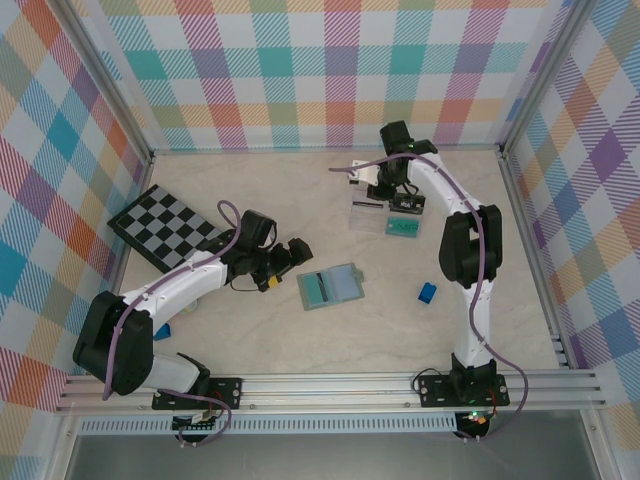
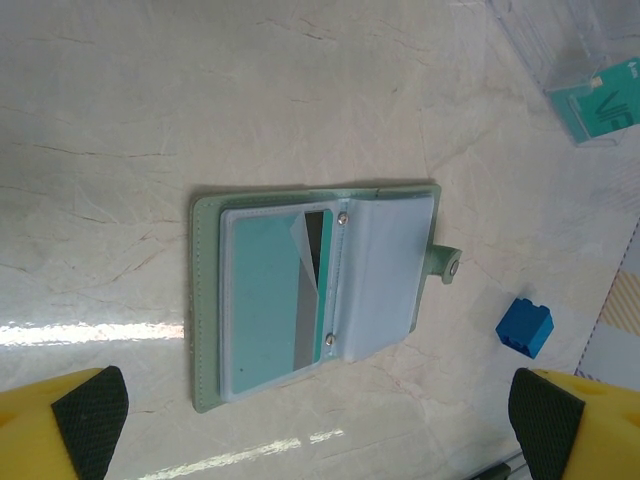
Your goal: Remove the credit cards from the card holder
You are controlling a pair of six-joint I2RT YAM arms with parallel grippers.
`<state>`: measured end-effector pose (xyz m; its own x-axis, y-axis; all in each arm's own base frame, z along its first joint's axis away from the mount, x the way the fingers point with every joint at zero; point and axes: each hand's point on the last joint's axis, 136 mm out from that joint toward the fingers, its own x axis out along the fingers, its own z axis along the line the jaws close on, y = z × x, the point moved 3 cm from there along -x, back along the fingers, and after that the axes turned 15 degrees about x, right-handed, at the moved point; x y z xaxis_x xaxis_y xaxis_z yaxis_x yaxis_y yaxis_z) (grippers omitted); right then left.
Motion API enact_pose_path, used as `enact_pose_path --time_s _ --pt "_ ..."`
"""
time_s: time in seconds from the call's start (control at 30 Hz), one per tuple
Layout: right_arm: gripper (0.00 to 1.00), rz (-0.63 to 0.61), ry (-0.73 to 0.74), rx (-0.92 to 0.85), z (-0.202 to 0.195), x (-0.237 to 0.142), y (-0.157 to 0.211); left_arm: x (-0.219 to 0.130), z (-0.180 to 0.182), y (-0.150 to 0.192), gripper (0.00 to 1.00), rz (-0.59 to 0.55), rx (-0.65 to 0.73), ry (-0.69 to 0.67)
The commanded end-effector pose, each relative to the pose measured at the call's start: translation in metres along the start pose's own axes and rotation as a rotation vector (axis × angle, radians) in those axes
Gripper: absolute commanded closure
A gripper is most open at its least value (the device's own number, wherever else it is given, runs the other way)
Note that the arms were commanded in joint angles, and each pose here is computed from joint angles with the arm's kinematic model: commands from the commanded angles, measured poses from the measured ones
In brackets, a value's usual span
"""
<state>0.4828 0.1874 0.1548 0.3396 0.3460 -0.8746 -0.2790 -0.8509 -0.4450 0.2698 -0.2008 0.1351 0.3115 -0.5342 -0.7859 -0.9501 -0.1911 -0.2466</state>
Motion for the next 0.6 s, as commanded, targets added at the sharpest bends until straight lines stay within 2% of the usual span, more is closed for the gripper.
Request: enact_pose_path --time_s 0.0,0.23,0.47,0.57 --pt "0.82 -0.091 0.026 0.009 -0.006 -0.027 -0.024 -0.002 0.003 0.001 0.00 0.000 -0.012 0.004" --pt "0.78 -0.162 0.042 0.071 -0.002 -0.065 -0.039 -0.005 0.005 0.003 0.00 -0.007 -0.013 0.002" --pt "0.77 -0.208 0.058 0.341 0.014 -0.109 -0.040 -0.005 0.008 0.008 0.00 -0.003 -0.021 -0.003" --pt "0.81 -0.256 0.044 0.500 0.033 -0.121 -0.040 -0.002 0.008 0.011 0.00 0.002 -0.025 -0.004"
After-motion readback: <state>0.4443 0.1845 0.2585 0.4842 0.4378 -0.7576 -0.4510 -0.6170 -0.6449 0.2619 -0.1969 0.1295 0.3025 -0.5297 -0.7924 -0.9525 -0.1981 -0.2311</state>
